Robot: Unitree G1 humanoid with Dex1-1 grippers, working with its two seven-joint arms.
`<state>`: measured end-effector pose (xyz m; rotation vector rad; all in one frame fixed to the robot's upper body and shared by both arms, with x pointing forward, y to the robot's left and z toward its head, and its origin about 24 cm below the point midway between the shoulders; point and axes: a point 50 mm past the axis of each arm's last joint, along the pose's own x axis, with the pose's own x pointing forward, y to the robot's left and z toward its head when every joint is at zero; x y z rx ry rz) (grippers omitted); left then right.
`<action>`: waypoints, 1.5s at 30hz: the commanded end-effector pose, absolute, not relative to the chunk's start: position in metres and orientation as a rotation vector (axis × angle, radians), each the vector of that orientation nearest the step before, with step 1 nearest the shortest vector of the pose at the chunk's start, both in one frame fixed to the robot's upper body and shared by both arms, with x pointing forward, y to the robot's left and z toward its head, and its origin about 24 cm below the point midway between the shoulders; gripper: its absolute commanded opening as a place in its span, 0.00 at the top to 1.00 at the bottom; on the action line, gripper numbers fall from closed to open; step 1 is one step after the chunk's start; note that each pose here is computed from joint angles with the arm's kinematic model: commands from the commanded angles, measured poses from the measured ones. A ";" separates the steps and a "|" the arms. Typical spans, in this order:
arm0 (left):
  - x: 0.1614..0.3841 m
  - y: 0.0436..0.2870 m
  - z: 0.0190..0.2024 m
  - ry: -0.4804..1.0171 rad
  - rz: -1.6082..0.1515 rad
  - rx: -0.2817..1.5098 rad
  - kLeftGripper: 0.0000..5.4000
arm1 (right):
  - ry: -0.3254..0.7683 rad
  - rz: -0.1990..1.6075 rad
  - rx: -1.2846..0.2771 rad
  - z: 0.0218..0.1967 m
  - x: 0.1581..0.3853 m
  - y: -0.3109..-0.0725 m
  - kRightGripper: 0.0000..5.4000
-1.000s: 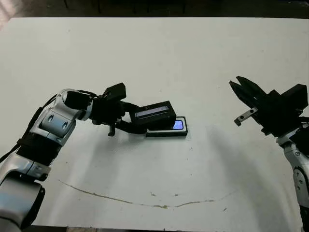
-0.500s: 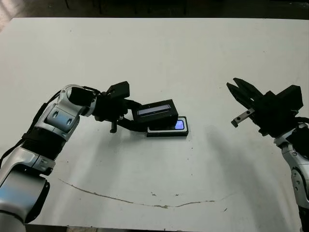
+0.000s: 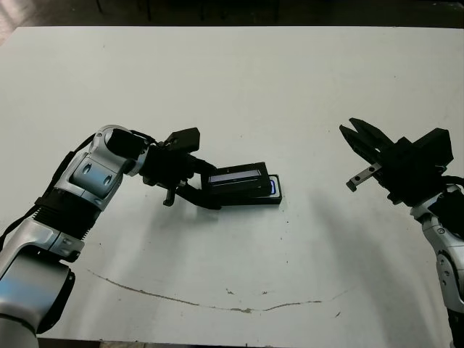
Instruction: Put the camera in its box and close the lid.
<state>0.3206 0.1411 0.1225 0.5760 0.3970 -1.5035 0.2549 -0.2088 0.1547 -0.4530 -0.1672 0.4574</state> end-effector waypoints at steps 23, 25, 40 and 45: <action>0.320 0.121 0.103 0.487 -1.566 0.651 0.71 | -0.104 0.463 -0.452 0.147 0.251 -0.215 1.00; 0.317 0.119 0.105 0.470 -1.583 0.649 0.71 | -0.096 0.461 -0.448 0.147 0.251 -0.215 1.00; 0.308 0.092 0.093 0.447 -1.580 0.720 0.71 | -0.084 0.465 -0.429 0.145 0.252 -0.216 1.00; 0.307 0.079 0.085 0.461 -1.581 0.779 0.71 | -0.089 0.469 -0.440 0.145 0.251 -0.214 1.00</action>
